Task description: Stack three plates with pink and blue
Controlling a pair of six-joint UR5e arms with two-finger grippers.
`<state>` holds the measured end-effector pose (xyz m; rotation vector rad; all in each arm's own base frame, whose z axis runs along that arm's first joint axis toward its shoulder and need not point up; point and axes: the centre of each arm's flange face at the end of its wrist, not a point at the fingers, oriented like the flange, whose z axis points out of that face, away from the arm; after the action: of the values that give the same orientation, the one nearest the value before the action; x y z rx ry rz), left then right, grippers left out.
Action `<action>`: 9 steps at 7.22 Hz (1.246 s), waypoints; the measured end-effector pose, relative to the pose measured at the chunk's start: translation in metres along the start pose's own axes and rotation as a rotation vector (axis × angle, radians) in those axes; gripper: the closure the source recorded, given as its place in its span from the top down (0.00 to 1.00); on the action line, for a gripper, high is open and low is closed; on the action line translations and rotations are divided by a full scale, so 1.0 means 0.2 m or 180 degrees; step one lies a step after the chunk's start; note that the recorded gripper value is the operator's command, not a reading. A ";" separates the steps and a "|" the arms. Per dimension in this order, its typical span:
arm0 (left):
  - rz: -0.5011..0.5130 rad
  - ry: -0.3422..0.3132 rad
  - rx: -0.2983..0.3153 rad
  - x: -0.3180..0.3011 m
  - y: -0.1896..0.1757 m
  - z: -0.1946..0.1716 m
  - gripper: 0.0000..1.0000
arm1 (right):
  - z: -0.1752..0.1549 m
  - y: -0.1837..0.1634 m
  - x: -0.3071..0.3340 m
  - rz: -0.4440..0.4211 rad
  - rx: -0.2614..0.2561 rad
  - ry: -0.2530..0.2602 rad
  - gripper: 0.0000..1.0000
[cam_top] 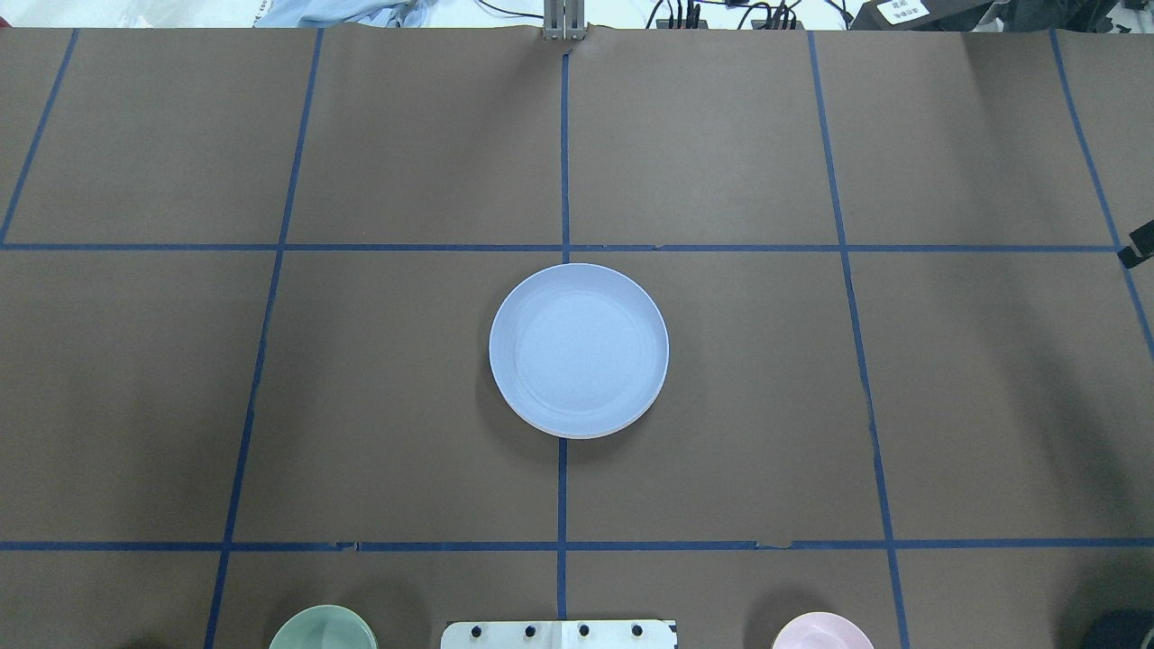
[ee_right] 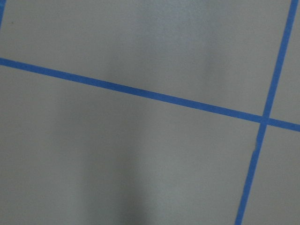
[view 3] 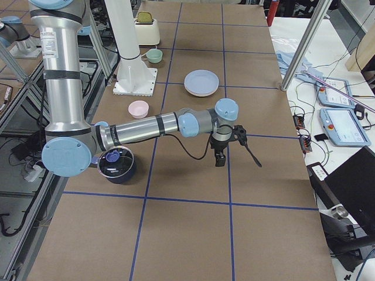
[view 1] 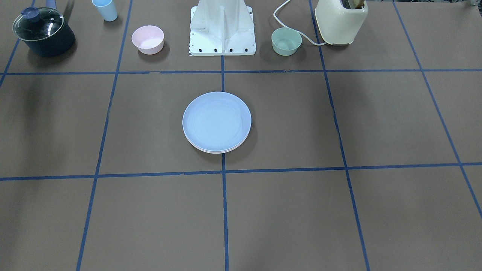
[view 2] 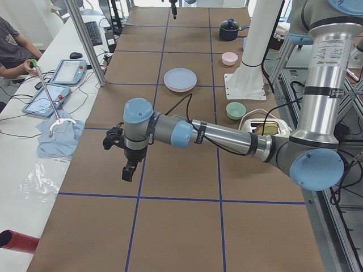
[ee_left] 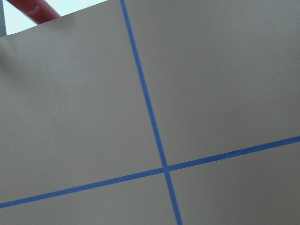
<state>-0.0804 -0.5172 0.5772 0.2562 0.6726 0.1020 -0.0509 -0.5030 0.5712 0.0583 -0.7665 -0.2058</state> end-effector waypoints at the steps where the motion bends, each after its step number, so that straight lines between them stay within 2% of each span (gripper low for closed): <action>1: -0.0019 0.0076 -0.0009 -0.03 0.06 0.04 1.00 | 0.01 0.04 0.11 0.0057 -0.0009 -0.0014 1.00; 4: -0.0163 0.0131 -0.0162 -0.16 0.27 0.20 1.00 | -0.16 0.14 0.39 0.0397 0.0206 0.0010 1.00; 7: -0.0257 0.0137 -0.0229 -0.15 0.30 0.24 1.00 | -0.17 0.23 0.49 0.0553 0.0199 0.0205 1.00; 9: -0.0311 0.0157 -0.0265 -0.09 0.28 0.26 1.00 | -0.20 0.28 0.54 0.0692 0.0185 0.0217 1.00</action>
<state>-0.0612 -0.4765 0.6422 0.1410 0.7271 0.0428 0.0622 -0.4717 0.6226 0.0364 -0.7050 0.0251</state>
